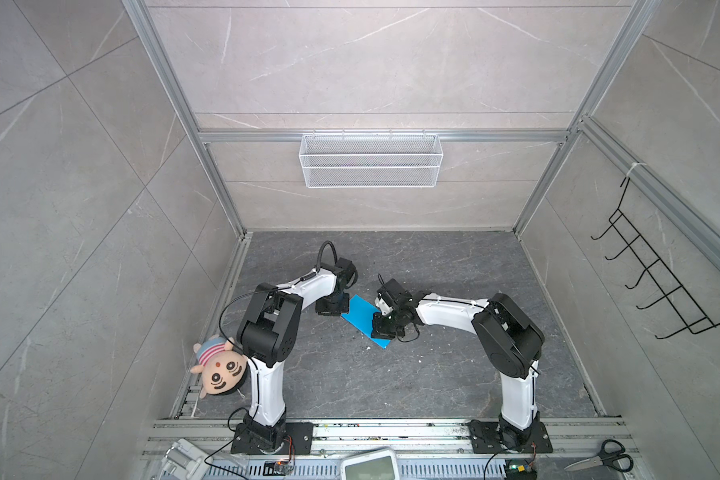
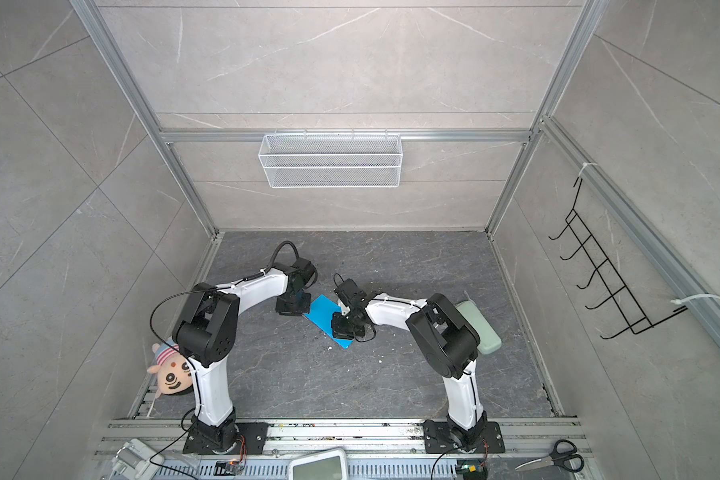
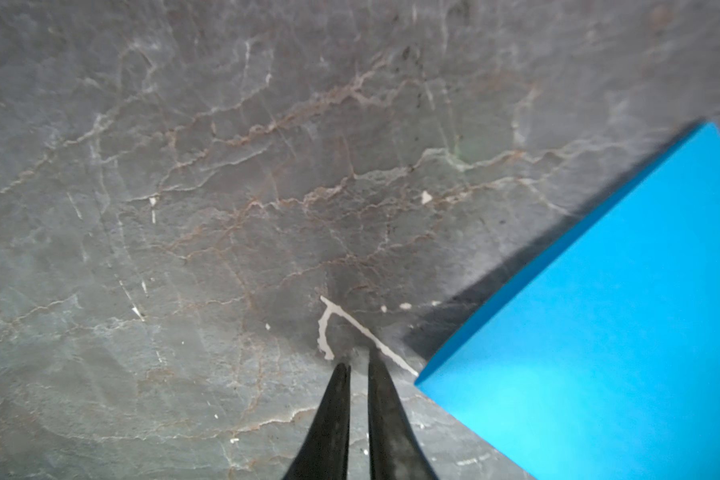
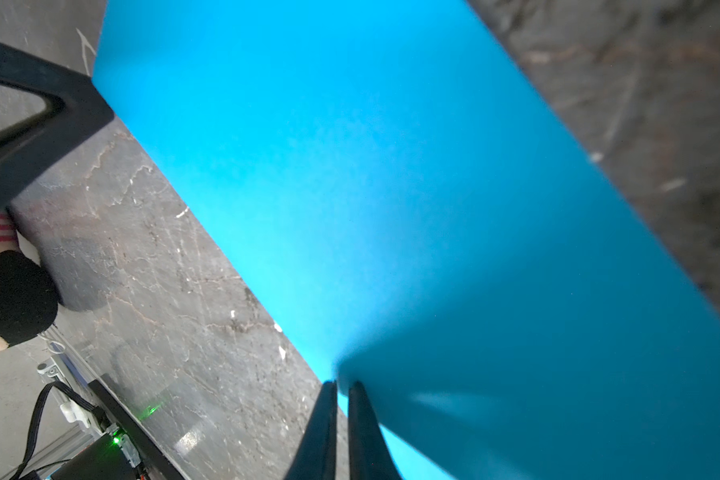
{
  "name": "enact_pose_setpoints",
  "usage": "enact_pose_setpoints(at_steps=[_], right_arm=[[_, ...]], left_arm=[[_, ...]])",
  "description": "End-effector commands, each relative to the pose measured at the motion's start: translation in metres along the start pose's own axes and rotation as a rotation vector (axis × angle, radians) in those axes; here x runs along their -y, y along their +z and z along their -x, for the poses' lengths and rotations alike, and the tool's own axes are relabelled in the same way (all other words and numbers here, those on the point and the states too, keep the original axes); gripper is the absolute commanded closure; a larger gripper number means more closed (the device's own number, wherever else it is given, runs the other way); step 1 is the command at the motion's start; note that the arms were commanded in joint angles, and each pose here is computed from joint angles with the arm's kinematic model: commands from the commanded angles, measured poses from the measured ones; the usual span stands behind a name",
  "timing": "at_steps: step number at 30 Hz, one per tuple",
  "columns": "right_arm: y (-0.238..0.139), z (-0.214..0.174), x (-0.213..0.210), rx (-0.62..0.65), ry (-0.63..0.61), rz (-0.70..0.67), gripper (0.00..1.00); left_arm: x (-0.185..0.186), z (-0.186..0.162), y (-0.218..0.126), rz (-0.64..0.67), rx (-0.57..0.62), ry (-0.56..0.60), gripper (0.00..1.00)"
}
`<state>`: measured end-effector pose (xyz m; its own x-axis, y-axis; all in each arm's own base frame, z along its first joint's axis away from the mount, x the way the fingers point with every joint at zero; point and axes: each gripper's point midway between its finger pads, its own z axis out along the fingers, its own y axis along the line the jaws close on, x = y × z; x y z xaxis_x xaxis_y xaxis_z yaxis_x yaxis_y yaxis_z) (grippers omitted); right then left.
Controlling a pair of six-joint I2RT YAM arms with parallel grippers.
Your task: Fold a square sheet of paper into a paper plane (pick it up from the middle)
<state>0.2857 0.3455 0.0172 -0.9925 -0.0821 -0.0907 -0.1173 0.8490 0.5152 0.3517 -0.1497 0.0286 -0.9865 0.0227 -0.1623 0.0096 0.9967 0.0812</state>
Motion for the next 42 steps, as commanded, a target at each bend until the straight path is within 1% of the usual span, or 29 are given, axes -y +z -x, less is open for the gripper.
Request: enact_pose_setpoints(at_steps=[1, 2, 4, 9, 13, 18, 24, 31, 35, 37, 40, 42], right_arm=[[0.02, -0.018, 0.04, -0.044, 0.052, -0.12, 0.87], [0.02, -0.019, 0.04, -0.045, 0.055, -0.122, 0.87], [0.02, -0.018, 0.04, -0.044, 0.055, -0.121, 0.87], [0.022, -0.02, 0.041, -0.051, 0.061, -0.121, 0.87], [0.022, -0.02, 0.042, -0.052, 0.062, -0.123, 0.87], [0.022, -0.021, 0.042, -0.053, 0.065, -0.121, 0.87], [0.022, -0.022, 0.043, -0.053, 0.067, -0.12, 0.87], [0.022, -0.022, 0.042, -0.052, 0.069, -0.115, 0.87], [0.02, -0.019, 0.038, -0.041, 0.066, -0.102, 0.87], [0.015, -0.013, 0.028, -0.019, 0.054, -0.069, 0.87], [-0.005, 0.007, -0.003, 0.054, 0.01, 0.018, 0.84], [-0.024, 0.022, -0.023, 0.117, -0.029, 0.071, 0.79]], left_arm=[[0.016, 0.001, -0.04, -0.147, 0.064, -0.047, 0.84], [0.022, -0.002, -0.043, -0.171, 0.069, -0.049, 0.84], [0.027, -0.008, -0.041, -0.172, 0.064, -0.047, 0.84], [0.044, -0.018, -0.024, -0.213, 0.001, -0.013, 0.85], [0.051, -0.017, -0.015, -0.197, -0.017, 0.014, 0.86], [0.043, -0.012, -0.002, -0.122, -0.026, 0.014, 0.87], [0.02, -0.005, 0.011, 0.02, -0.022, 0.014, 0.87], [-0.003, 0.002, 0.025, 0.077, -0.039, -0.01, 0.87], [-0.013, 0.006, 0.023, 0.091, -0.033, -0.018, 0.87], [-0.017, 0.01, 0.017, 0.085, -0.017, -0.033, 0.87], [-0.013, 0.021, -0.004, 0.021, 0.041, -0.079, 0.85], [-0.006, 0.025, -0.023, -0.055, 0.091, -0.119, 0.8]])
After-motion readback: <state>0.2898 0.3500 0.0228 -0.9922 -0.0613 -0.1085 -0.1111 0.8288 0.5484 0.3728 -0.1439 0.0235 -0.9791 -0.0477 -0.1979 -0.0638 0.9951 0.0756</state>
